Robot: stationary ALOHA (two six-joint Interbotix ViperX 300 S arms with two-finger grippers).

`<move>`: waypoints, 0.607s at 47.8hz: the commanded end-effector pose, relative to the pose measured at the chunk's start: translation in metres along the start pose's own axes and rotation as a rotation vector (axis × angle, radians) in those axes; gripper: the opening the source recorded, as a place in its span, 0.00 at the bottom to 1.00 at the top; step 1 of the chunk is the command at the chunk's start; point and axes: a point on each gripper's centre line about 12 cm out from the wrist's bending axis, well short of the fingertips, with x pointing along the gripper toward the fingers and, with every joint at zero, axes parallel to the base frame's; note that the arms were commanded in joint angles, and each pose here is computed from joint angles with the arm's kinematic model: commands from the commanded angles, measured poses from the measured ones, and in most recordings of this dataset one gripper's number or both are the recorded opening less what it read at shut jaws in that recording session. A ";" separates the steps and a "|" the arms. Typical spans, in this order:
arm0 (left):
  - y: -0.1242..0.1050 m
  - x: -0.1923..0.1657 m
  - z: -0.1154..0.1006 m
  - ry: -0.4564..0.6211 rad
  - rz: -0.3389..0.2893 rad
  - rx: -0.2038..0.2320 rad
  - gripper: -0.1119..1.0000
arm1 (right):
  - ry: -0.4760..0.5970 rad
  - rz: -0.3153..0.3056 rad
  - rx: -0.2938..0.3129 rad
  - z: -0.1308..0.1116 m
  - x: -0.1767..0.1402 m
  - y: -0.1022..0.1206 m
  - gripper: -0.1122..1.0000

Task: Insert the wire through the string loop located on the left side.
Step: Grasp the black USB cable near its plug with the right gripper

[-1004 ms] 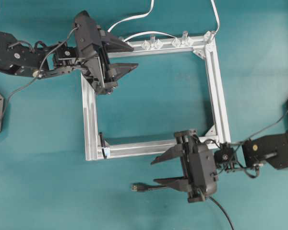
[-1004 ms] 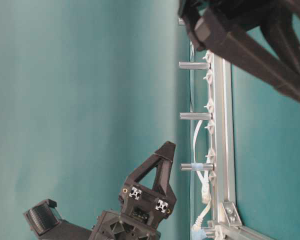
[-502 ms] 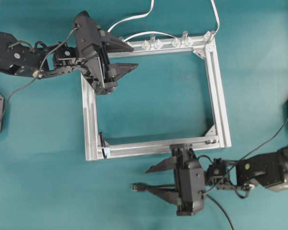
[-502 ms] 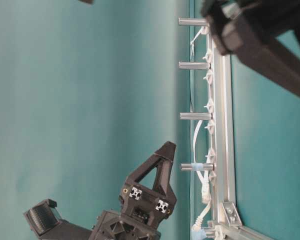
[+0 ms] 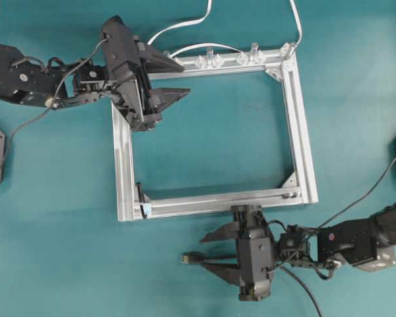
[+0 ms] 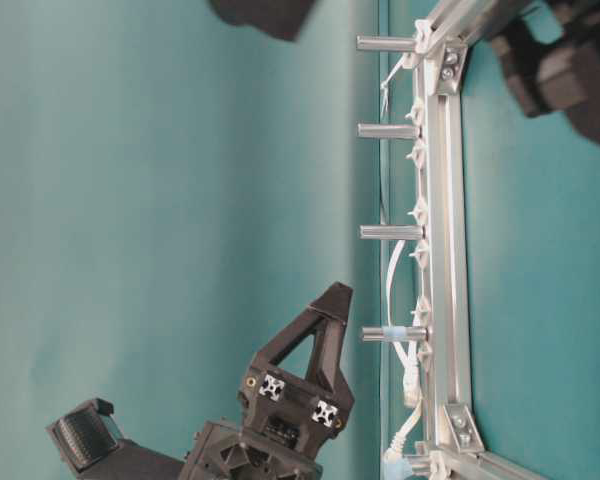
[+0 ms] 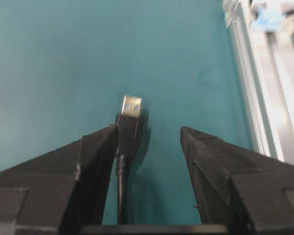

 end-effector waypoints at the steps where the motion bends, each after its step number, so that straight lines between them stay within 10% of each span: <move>1: -0.003 -0.004 0.010 -0.031 -0.008 0.011 0.70 | -0.014 0.015 0.010 0.009 0.000 0.006 0.62; 29: -0.006 -0.004 0.005 0.005 -0.015 0.014 0.70 | 0.090 0.025 -0.007 -0.016 0.004 0.005 0.62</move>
